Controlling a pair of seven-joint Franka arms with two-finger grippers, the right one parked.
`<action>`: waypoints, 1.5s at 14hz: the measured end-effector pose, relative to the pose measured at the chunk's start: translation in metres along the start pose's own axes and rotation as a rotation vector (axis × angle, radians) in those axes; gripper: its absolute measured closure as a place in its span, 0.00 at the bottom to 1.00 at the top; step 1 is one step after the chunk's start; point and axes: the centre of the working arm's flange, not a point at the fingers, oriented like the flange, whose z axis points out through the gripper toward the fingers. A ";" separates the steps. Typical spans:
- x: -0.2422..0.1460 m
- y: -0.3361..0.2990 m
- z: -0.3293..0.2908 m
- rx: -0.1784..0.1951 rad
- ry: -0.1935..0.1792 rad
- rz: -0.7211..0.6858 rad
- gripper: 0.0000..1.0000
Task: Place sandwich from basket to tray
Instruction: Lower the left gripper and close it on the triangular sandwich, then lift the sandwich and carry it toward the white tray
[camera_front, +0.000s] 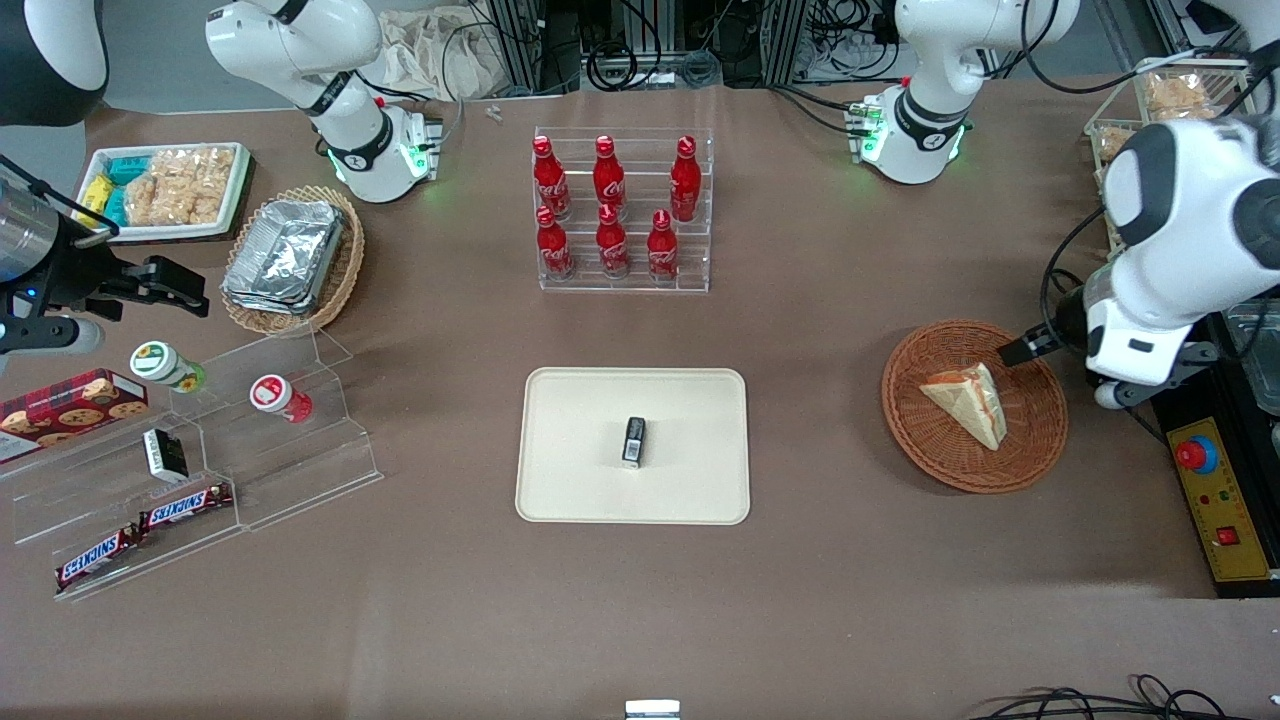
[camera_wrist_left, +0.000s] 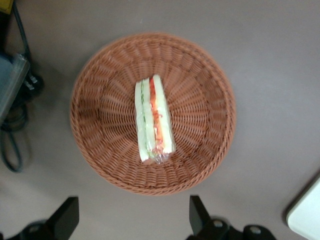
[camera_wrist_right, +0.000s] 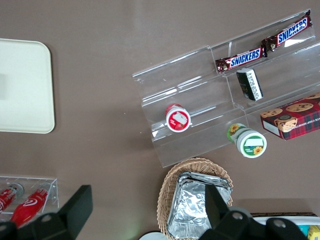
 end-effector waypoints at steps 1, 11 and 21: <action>-0.004 -0.003 0.019 -0.008 0.011 -0.039 0.01; 0.004 0.003 0.152 -0.002 0.027 -0.189 0.00; 0.007 0.003 0.057 0.030 -0.029 -0.133 0.68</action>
